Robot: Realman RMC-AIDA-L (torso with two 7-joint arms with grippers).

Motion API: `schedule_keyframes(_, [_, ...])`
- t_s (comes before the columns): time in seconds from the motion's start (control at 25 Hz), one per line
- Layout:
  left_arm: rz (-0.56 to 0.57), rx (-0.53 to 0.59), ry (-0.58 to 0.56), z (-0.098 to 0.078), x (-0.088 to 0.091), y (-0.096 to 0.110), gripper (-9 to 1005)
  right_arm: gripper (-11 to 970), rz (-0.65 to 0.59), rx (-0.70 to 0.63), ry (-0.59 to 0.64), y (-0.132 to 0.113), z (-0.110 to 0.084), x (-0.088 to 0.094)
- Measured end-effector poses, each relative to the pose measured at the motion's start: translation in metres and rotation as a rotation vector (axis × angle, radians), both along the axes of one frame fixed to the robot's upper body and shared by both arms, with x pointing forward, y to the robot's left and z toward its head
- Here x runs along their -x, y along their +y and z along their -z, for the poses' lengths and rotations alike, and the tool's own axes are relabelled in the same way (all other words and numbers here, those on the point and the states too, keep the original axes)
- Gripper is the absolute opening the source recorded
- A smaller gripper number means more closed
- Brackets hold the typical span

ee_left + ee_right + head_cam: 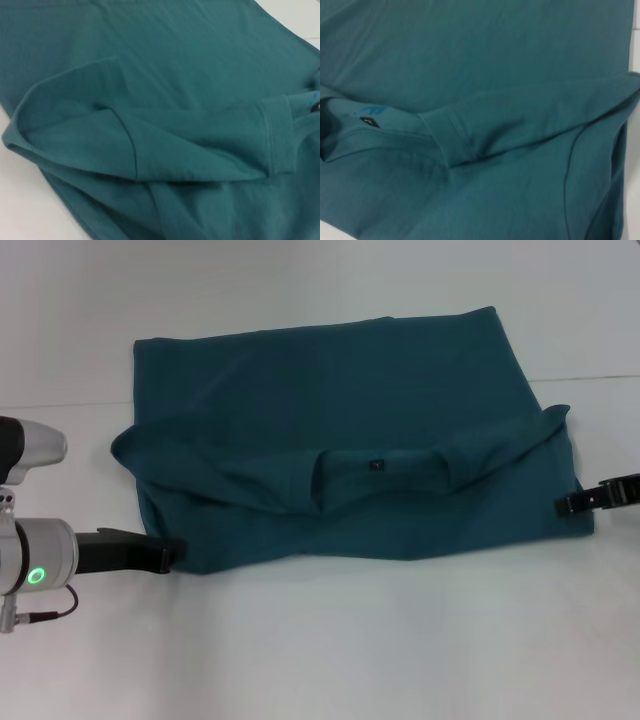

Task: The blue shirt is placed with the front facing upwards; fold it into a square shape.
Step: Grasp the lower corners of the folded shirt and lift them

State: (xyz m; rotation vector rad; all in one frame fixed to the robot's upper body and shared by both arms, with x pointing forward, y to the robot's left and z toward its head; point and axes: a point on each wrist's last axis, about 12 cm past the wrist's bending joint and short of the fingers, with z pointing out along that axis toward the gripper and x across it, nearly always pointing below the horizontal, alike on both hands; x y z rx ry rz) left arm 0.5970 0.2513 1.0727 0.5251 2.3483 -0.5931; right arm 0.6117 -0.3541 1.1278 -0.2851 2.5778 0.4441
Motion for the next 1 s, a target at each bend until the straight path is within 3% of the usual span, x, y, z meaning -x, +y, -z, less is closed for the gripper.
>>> schedule_keyframes(0.68, [0.005, 0.0, -0.003, -0.002, -0.002, -0.002, 1, 812, 0.053, -0.008, 0.007, 0.012, 0.03, -0.003])
schedule_keyframes(0.88, [0.007, -0.001, -0.005, -0.002, -0.003, -0.003, 0, 694, 0.047, 0.001, 0.006, 0.012, 0.033, -0.001])
schedule_keyframes(1.0, [0.01, 0.002, 0.001, -0.001, -0.003, -0.004, 0, 546, 0.043, -0.002, 0.006, 0.01, 0.032, 0.0])
